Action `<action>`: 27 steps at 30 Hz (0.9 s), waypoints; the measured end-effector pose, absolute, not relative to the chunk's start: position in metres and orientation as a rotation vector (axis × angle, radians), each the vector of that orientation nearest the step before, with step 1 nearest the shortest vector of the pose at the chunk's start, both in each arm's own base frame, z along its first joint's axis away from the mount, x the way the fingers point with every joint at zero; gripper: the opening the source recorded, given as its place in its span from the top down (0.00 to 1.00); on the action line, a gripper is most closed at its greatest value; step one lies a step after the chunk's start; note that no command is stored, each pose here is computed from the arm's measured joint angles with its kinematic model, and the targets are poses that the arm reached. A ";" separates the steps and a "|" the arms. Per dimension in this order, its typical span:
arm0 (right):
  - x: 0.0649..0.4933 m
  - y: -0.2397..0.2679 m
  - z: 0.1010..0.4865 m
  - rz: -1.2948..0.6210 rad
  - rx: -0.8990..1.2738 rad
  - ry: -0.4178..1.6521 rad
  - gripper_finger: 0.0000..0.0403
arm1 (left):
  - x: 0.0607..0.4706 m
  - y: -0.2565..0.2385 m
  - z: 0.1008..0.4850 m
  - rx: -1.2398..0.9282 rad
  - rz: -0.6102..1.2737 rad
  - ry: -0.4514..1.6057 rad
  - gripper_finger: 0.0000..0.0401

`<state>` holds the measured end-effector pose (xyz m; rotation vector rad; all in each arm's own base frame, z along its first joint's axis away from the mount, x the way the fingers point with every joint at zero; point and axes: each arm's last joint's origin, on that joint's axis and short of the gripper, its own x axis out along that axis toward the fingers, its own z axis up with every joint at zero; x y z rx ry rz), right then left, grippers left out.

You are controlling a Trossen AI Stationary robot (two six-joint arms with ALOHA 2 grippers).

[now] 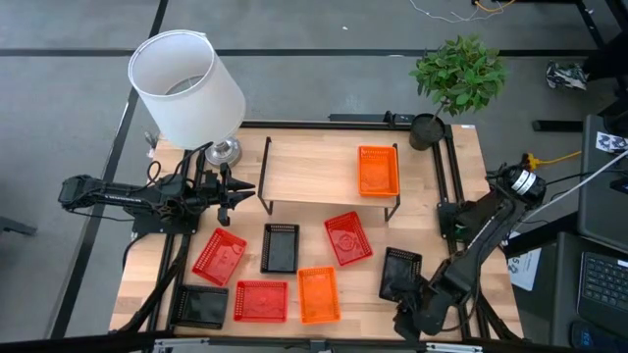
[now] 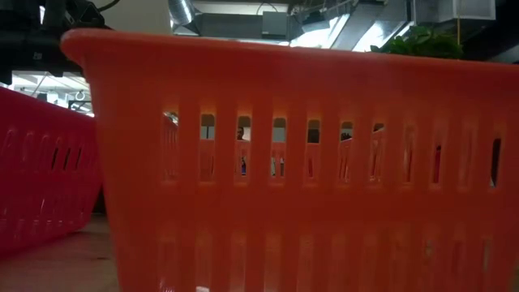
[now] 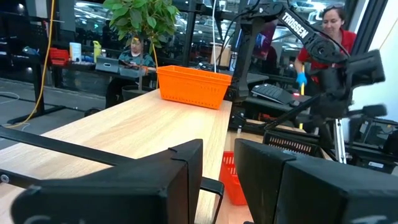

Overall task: Stack baskets on shelf by color
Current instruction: Put the right black bin on the shelf

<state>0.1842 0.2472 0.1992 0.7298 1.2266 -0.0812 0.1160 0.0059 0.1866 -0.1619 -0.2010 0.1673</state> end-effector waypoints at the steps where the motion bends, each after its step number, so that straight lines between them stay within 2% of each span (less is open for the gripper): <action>1: 0.184 0.246 0.197 -0.093 0.717 1.252 0.56 | 0.116 0.006 0.187 -0.162 0.168 -0.201 0.79; 14: 0.179 0.236 0.189 -0.196 0.625 1.328 0.56 | 0.116 0.006 0.187 -0.161 0.167 -0.201 0.79; 20: 0.182 0.240 0.171 -0.223 0.602 1.426 0.56 | 0.116 0.006 0.187 -0.161 0.167 -0.201 0.79; 27: 0.191 0.236 0.157 -0.285 0.592 1.438 0.56 | 0.116 0.006 0.187 -0.161 0.168 -0.201 0.79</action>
